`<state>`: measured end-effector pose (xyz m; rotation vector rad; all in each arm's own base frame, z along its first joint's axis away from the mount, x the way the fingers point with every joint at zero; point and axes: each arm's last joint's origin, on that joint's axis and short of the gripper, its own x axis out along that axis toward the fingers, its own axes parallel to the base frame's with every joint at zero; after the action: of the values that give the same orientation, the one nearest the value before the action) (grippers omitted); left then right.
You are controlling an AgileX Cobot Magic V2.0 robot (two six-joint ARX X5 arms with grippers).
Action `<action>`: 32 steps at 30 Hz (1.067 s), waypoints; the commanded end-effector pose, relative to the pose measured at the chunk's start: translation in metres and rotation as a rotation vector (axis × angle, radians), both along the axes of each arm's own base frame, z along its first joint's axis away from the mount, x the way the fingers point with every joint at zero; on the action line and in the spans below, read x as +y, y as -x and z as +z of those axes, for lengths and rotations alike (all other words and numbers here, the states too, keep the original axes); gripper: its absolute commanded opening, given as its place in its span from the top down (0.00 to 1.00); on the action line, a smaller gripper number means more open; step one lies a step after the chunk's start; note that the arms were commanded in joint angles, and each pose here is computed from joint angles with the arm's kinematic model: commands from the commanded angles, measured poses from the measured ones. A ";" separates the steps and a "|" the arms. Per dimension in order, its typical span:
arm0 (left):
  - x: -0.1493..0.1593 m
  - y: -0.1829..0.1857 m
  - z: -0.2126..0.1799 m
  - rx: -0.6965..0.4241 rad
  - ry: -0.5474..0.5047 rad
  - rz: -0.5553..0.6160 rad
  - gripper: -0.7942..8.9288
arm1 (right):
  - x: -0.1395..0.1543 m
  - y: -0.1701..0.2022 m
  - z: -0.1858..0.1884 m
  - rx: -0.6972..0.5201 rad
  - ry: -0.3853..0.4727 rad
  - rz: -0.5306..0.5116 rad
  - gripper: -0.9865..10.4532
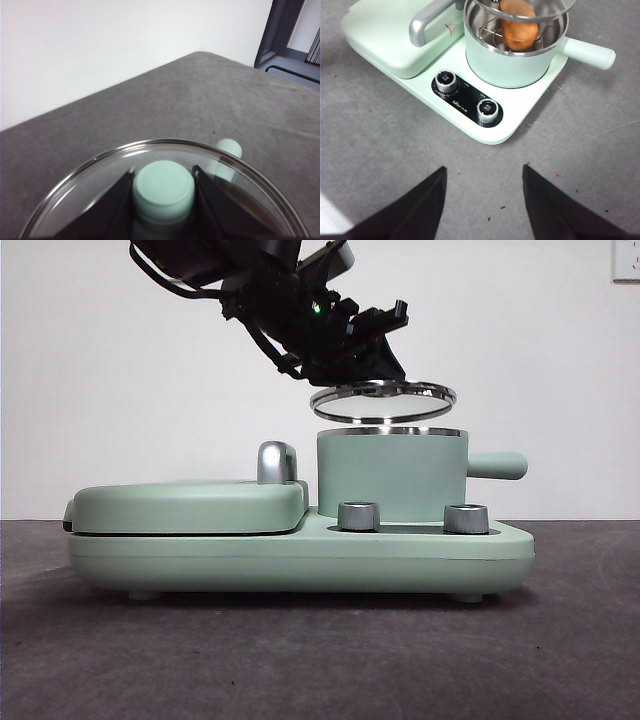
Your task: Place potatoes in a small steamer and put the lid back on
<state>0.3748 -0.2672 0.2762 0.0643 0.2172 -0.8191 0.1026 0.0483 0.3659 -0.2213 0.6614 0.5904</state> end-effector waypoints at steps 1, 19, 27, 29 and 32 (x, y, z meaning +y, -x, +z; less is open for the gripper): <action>-0.009 -0.002 0.003 -0.025 0.032 -0.015 0.91 | 0.001 -0.002 0.003 -0.008 -0.012 -0.001 0.70; -0.019 0.008 -0.009 0.018 -0.013 -0.046 0.91 | 0.001 -0.002 0.004 -0.019 -0.012 -0.007 0.70; -0.017 0.010 -0.022 0.010 -0.025 -0.049 0.91 | 0.002 -0.003 0.004 -0.024 -0.013 -0.008 0.70; -0.017 0.011 -0.023 -0.003 -0.037 -0.054 0.91 | 0.002 -0.003 0.004 -0.024 -0.013 -0.008 0.70; -0.017 0.011 -0.023 -0.015 -0.047 -0.057 0.91 | 0.002 -0.003 0.004 -0.024 -0.013 -0.008 0.70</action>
<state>0.3640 -0.2781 0.2546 0.0992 0.2490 -0.8519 0.1035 0.0484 0.3670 -0.2222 0.6460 0.5837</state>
